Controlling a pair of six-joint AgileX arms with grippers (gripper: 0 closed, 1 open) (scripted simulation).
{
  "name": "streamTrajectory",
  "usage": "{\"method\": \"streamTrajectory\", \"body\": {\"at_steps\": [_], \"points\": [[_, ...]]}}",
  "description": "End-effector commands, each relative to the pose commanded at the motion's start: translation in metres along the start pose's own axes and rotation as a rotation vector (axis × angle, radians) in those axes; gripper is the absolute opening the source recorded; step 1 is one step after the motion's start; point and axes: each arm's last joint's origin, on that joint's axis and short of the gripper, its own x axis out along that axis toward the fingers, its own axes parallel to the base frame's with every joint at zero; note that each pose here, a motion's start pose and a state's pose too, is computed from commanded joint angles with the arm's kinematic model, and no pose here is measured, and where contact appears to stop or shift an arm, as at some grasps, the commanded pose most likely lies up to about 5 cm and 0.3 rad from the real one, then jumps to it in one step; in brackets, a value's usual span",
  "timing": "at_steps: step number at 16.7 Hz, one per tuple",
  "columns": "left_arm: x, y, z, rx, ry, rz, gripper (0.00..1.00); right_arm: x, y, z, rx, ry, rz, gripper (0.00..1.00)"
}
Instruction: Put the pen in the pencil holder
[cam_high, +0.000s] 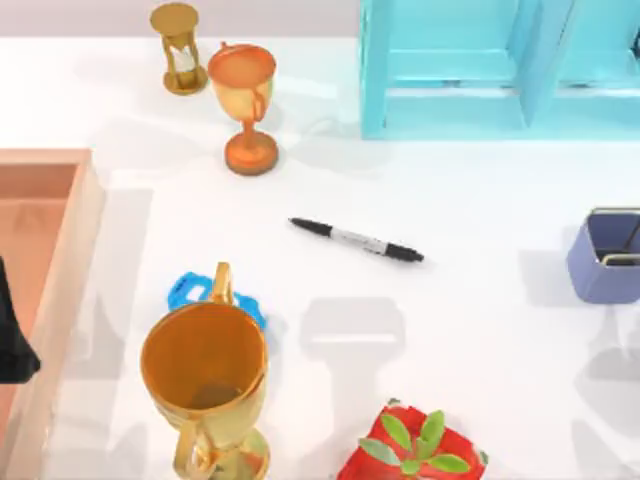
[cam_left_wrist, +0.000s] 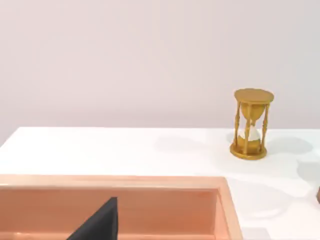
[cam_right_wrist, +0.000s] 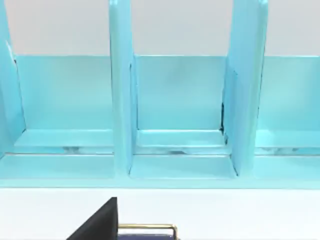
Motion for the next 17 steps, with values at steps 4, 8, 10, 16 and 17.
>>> {"method": "streamTrajectory", "body": {"at_steps": [4, 8, 10, 16, 17], "points": [[0.000, 0.000, 0.000, 0.000, 0.000, 0.000, 1.00, 0.000, 0.001, 0.006, -0.006, 0.015, 0.006, 1.00], [0.000, 0.000, 0.000, 0.000, 0.000, 0.000, 1.00, 0.004, 0.004, 0.042, -0.049, 0.110, 0.048, 1.00], [0.000, 0.000, 0.000, 0.000, 0.000, 0.000, 1.00, 0.012, 0.008, 0.069, -0.083, 0.184, 0.086, 1.00], [0.000, 0.000, 0.000, 0.000, 0.000, 0.000, 1.00, 0.077, 0.031, 0.162, -0.229, 0.471, 0.267, 1.00], [0.000, 0.000, 0.000, 0.000, 0.000, 0.000, 1.00, 0.094, 0.038, 0.175, -0.257, 0.523, 0.306, 1.00]]}}
